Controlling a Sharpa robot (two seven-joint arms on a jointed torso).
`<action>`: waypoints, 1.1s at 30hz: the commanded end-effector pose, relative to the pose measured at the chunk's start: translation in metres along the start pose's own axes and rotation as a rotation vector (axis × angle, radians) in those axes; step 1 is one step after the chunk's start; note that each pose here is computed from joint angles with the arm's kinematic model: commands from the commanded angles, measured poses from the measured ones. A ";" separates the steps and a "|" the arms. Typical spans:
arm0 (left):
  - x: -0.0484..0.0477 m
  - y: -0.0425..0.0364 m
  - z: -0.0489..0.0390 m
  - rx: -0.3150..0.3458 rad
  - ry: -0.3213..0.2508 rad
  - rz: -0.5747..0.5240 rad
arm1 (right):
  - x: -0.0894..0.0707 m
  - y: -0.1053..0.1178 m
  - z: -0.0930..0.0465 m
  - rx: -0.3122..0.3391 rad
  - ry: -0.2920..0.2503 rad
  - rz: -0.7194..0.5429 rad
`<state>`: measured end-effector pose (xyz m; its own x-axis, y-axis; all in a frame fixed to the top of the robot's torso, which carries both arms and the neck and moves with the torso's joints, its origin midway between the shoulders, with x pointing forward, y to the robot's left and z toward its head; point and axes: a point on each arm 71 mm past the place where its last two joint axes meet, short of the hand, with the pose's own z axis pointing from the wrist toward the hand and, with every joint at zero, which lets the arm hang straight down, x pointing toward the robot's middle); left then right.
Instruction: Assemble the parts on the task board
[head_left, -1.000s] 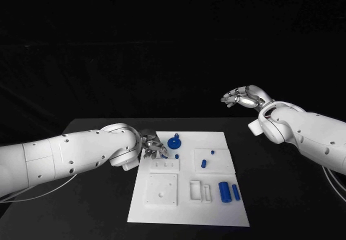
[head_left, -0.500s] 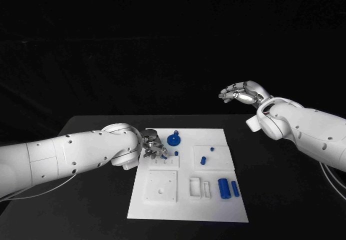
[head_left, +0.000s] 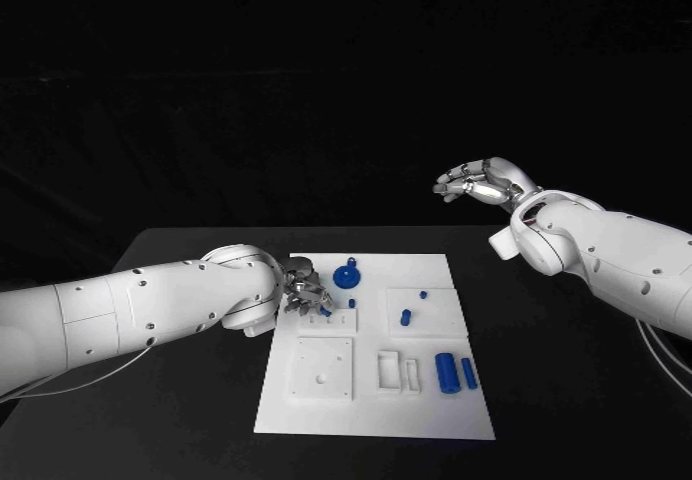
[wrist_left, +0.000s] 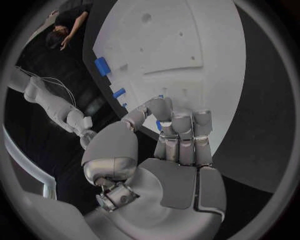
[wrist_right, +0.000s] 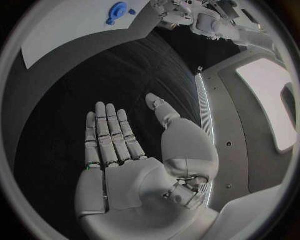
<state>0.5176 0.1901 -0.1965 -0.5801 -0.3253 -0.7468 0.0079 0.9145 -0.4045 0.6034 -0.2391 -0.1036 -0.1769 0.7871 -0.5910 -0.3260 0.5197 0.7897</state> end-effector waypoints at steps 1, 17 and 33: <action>0.0023 -0.0014 0.0019 0.007 0.001 0.008 | 0.002 0.003 0.000 -0.015 0.018 0.004; 0.0101 0.0010 0.0085 0.009 -0.016 0.004 | 0.003 0.004 0.000 -0.018 0.024 0.003; 0.0153 -0.0009 0.0092 0.023 -0.029 0.010 | 0.005 0.004 -0.001 -0.016 0.041 0.019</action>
<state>0.5167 0.1848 -0.2129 -0.5668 -0.3258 -0.7567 0.0142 0.9145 -0.4043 0.6011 -0.2359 -0.1033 -0.1996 0.7846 -0.5870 -0.3300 0.5103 0.7942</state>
